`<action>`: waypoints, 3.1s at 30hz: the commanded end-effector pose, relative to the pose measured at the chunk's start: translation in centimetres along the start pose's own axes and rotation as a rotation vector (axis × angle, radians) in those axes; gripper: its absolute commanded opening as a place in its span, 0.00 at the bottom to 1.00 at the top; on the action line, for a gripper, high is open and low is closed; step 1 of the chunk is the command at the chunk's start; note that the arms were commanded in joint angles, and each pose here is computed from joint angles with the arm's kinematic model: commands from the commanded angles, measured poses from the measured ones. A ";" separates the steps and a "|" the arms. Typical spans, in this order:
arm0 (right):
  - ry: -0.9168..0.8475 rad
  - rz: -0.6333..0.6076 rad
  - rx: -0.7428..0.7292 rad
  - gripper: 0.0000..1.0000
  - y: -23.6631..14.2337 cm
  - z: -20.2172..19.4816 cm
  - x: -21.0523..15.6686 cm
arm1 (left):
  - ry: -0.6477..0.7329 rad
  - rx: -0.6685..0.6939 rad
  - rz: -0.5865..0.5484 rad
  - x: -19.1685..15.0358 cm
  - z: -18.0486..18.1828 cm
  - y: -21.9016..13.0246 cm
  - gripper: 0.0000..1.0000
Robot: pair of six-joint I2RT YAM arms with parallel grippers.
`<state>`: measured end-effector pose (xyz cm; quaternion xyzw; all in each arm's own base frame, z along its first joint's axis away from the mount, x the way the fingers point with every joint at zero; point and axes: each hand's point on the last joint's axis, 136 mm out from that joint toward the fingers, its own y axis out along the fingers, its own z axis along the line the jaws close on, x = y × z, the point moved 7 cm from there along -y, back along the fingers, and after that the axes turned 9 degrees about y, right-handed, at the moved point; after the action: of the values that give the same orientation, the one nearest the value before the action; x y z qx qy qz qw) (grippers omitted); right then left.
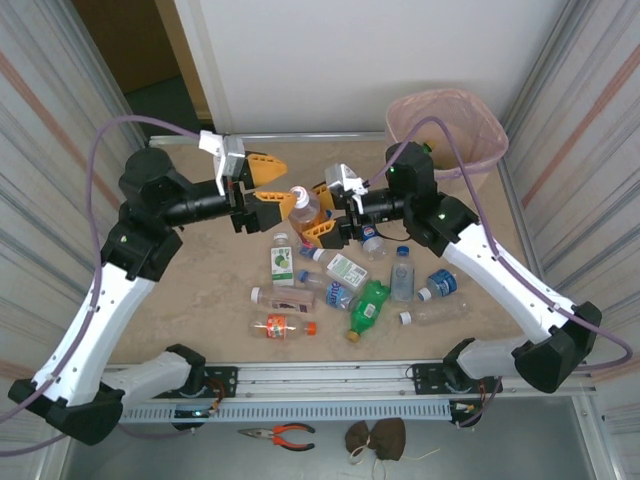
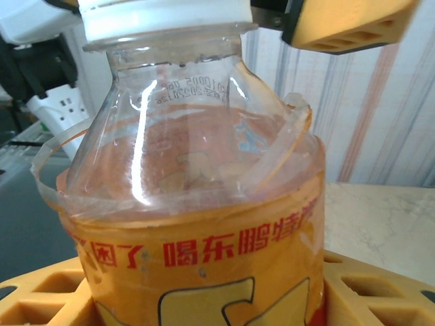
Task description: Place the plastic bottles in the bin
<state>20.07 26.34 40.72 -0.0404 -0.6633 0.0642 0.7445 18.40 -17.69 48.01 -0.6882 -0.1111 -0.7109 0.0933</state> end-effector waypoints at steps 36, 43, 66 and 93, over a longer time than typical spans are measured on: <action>1.662 -0.765 -1.718 0.41 -23.1 -20.6 -5.2 | 0.001 0.183 0.049 -2.4 1.0 -1.0 0.78; 1.788 -0.730 -1.769 0.44 -22.3 -22.2 -8.3 | -0.004 0.197 0.061 -2.8 1.1 -1.1 0.78; 2.050 -0.636 -1.884 0.50 -21.2 -26.4 -16.1 | 0.008 0.250 0.093 -3.7 1.4 -1.5 0.79; 1.730 -0.821 -1.678 0.67 -23.6 -21.4 -4.2 | -0.014 0.286 0.108 -4.2 1.6 -1.7 0.79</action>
<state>43.27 3.14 33.26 -0.3357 0.2990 -0.6422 0.6209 19.63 -15.95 44.10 -0.6813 -0.1699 -0.6783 0.2166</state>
